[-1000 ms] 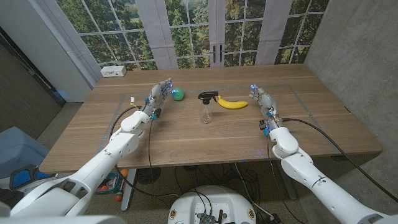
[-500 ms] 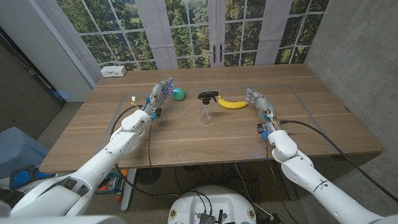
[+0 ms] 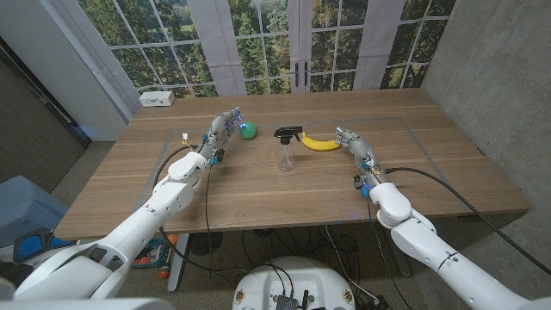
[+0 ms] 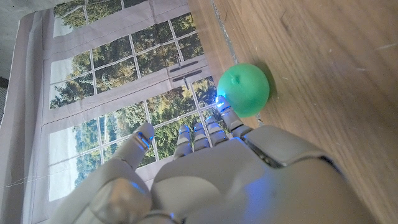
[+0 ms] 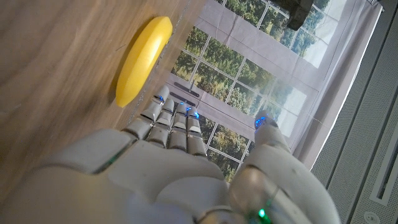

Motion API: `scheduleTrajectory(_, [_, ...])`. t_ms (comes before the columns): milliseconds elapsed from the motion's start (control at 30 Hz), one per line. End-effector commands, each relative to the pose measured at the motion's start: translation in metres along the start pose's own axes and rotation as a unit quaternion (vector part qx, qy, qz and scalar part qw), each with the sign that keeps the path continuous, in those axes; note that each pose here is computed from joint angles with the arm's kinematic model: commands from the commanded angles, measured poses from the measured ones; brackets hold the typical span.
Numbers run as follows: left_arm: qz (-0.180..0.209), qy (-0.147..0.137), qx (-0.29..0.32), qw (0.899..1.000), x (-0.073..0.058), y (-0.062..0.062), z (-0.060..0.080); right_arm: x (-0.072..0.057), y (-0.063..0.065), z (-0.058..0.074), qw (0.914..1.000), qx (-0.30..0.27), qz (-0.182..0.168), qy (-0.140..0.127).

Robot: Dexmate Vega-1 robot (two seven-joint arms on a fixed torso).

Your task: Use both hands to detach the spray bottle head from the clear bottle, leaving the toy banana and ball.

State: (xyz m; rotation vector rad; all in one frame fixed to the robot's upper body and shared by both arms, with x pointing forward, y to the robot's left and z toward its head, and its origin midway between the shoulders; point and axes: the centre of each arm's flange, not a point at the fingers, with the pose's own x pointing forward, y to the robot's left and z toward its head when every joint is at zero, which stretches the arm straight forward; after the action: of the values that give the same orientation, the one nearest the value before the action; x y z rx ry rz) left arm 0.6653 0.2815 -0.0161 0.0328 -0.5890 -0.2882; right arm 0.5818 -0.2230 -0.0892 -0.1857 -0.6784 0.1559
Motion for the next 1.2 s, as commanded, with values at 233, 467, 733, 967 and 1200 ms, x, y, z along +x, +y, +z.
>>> scheduleTrajectory(233, [-0.004,-0.001,0.000,1.000,-0.003,-0.004,0.002,-0.006,0.018,-0.002,0.9982,-0.055,0.024,0.006])
scheduleTrajectory(467, [-0.006,-0.002,-0.001,1.000,-0.005,-0.005,0.002,-0.007,0.026,-0.002,0.9963,-0.080,0.030,0.002])
scheduleTrajectory(733, [-0.007,-0.003,0.000,1.000,-0.006,-0.006,0.003,-0.006,0.036,-0.001,0.9942,-0.097,0.045,-0.004])
scheduleTrajectory(967, [-0.009,-0.003,0.002,1.000,-0.008,-0.006,0.004,-0.003,0.045,-0.002,0.9924,-0.109,0.057,-0.009])
scheduleTrajectory(1200, [-0.010,-0.004,0.002,1.000,-0.008,-0.006,0.006,0.000,0.055,-0.003,0.9891,-0.130,0.067,-0.016])
